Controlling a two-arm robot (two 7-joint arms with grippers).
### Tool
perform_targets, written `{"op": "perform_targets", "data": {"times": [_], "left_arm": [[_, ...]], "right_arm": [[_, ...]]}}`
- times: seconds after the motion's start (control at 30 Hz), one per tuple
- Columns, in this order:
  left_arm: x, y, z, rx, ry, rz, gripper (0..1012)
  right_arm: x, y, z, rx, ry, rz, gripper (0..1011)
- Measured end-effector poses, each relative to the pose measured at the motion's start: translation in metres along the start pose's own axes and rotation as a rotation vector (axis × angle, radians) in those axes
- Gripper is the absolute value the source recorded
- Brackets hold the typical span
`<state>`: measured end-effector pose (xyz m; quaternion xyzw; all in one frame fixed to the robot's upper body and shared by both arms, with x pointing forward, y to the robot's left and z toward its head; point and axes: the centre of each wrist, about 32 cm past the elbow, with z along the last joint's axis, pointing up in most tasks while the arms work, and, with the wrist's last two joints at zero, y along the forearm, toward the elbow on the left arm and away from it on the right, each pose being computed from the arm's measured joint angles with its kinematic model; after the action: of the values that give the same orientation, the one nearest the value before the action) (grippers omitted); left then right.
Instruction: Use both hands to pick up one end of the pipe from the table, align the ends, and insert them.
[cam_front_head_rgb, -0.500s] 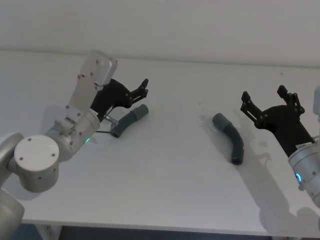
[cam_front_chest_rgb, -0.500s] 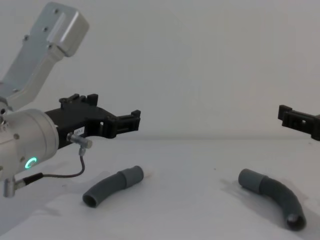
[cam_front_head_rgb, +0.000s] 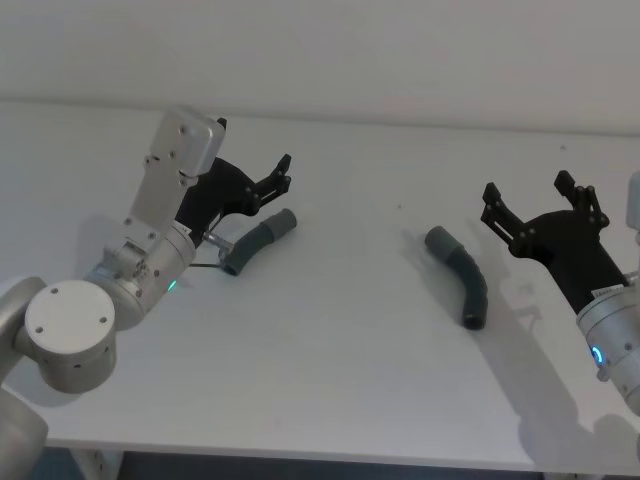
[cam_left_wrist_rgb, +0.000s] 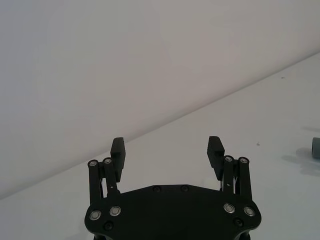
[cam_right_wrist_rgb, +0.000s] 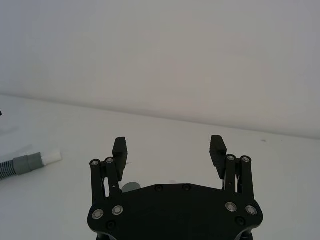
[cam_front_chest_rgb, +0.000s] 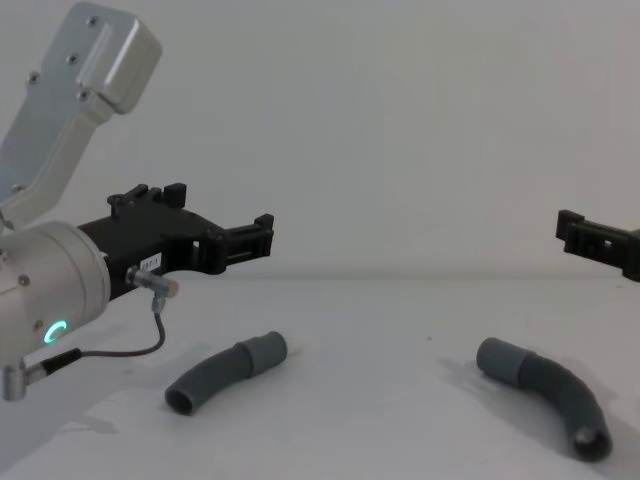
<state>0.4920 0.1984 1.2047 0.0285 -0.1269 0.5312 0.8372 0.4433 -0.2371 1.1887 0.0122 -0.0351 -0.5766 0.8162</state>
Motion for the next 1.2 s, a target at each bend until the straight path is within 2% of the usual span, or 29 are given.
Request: {"op": "perform_targets", "data": {"times": [0.87, 1.13, 1.2], "left_arm": [[-0.0002, 0.0001, -0.0003, 0.005, 0.000, -0.002, 1001], [0.0007, 0.0017, 0.0067, 0.069, 0.003, -0.022, 1001], [0.0017, 0.0024, 0.0092, 0.097, 0.004, -0.029, 1001]], "right_arm": [[0.0000, 0.0000, 0.0000, 0.000, 0.000, 0.000, 1000], [0.0000, 0.0000, 0.0000, 0.000, 0.000, 0.000, 1000], [0.0000, 0.0000, 0.0000, 0.000, 0.000, 0.000, 1000]]}}
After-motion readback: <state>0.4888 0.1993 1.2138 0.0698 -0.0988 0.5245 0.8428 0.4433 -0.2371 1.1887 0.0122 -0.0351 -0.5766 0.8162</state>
